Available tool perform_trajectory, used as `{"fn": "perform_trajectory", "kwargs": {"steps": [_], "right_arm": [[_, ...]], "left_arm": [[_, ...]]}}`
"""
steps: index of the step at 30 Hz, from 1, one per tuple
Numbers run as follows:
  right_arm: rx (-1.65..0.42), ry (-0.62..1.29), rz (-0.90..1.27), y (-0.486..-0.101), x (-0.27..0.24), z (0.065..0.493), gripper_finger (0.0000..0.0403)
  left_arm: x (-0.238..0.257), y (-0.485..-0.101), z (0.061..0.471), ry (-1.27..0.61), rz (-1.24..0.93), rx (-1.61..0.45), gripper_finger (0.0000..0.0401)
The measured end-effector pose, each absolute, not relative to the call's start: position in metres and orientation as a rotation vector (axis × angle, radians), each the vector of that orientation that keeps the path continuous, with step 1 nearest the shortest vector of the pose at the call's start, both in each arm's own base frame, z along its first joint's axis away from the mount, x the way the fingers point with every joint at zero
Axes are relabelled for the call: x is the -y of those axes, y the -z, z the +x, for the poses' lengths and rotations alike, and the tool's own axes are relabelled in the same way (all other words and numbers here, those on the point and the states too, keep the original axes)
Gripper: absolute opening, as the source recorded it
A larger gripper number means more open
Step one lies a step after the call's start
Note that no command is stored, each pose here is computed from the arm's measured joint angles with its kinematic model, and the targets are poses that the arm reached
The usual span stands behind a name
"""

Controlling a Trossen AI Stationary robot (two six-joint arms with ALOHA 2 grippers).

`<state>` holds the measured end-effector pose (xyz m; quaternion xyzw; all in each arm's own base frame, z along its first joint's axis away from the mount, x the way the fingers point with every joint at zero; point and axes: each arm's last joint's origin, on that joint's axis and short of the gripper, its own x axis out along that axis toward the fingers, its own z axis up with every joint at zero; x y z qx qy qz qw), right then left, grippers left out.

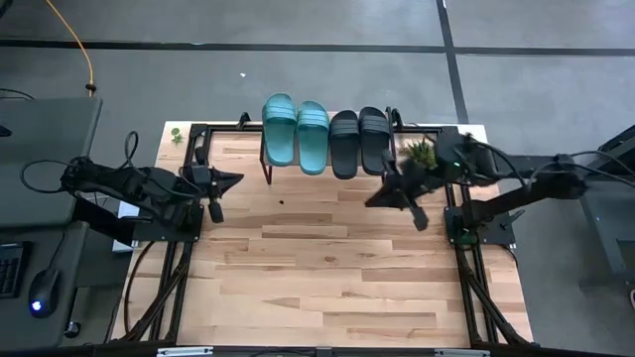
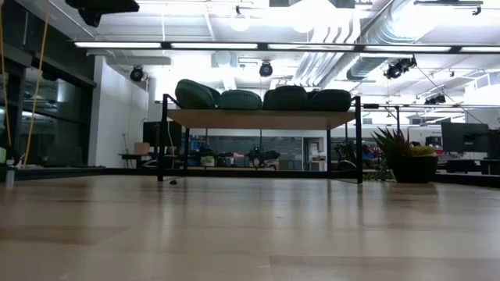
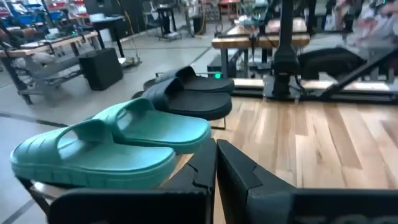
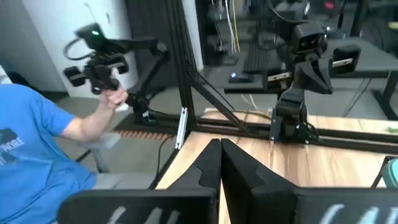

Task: Pick and place slides into the shelf
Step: Return to Home Position

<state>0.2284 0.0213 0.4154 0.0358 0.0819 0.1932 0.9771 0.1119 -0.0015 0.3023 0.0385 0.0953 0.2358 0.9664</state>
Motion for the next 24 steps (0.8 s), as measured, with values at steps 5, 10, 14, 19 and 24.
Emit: {"fn": "perform_trajectory", "kwargs": {"steps": [5,10,14,19,24], "right_arm": [[-0.019,-0.410,0.038,-0.380,-0.022,0.181,0.0000],[0.103,-0.314,0.020,-0.338,-0.017,0.151,0.0000],[0.168,-0.208,0.039,-0.324,-0.010,0.134,0.0000],[0.153,-0.281,-0.015,-0.308,-0.011,0.129,0.0000],[0.188,-0.277,-0.069,-0.292,-0.011,0.131,0.0000]], "left_arm": [[-0.002,-0.295,0.090,-0.459,0.044,-0.116,0.0003],[-0.001,-0.280,0.073,-0.322,0.065,-0.060,0.0003],[-0.002,-0.270,0.064,-0.279,0.063,-0.017,0.0003],[-0.003,-0.265,0.056,-0.279,0.035,-0.022,0.0003],[-0.002,-0.253,0.063,-0.275,0.035,-0.020,0.0003]]}}
